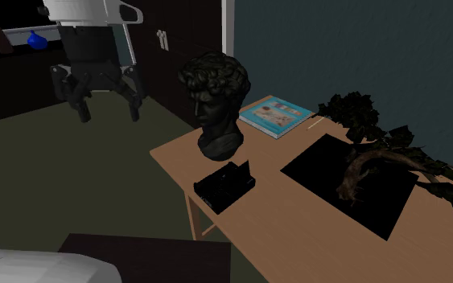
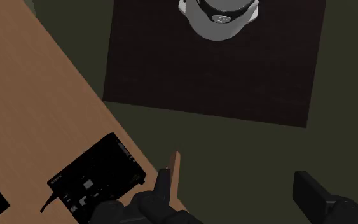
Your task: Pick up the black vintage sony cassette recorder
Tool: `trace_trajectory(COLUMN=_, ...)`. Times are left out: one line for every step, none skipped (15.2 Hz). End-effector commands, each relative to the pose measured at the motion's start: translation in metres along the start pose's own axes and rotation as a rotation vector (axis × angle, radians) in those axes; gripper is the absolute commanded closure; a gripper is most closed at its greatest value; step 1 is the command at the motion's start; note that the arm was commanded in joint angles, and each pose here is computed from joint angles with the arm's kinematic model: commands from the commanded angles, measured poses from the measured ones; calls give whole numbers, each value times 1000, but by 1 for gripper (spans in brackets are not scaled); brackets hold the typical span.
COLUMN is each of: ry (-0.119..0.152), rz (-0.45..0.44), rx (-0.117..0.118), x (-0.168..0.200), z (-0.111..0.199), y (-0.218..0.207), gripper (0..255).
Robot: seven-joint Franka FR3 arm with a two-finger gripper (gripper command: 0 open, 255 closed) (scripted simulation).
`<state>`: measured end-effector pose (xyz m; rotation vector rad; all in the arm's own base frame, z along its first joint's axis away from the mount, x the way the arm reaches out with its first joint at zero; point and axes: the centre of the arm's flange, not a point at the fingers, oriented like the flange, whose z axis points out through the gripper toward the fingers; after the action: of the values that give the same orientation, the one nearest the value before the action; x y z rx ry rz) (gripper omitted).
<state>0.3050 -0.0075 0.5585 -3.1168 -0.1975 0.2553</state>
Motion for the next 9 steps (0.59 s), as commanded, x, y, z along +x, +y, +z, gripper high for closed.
trace_trajectory(ry=0, rz=0, rx=0, x=0, z=0, y=0, gripper=0)
trace_trajectory(ry=5, rz=33, rx=-7, x=6, z=10, y=4, gripper=0)
trace_trajectory(ry=11, rz=66, rx=-15, x=12, z=20, y=8, gripper=0)
trace_trajectory(ry=16, rz=99, rx=-22, x=19, z=29, y=13, gripper=0)
trace_trajectory(ry=22, rz=131, rx=-30, x=25, z=39, y=18, gripper=0)
trace_trajectory(ry=27, rz=164, rx=-37, x=30, z=48, y=23, gripper=0)
trace_trajectory(ry=33, rz=197, rx=-45, x=36, z=58, y=29, gripper=0)
trace_trajectory(ry=38, rz=230, rx=-52, x=42, z=67, y=34, gripper=0)
trace_trajectory(ry=43, rz=263, rx=-60, x=47, z=77, y=40, gripper=0)
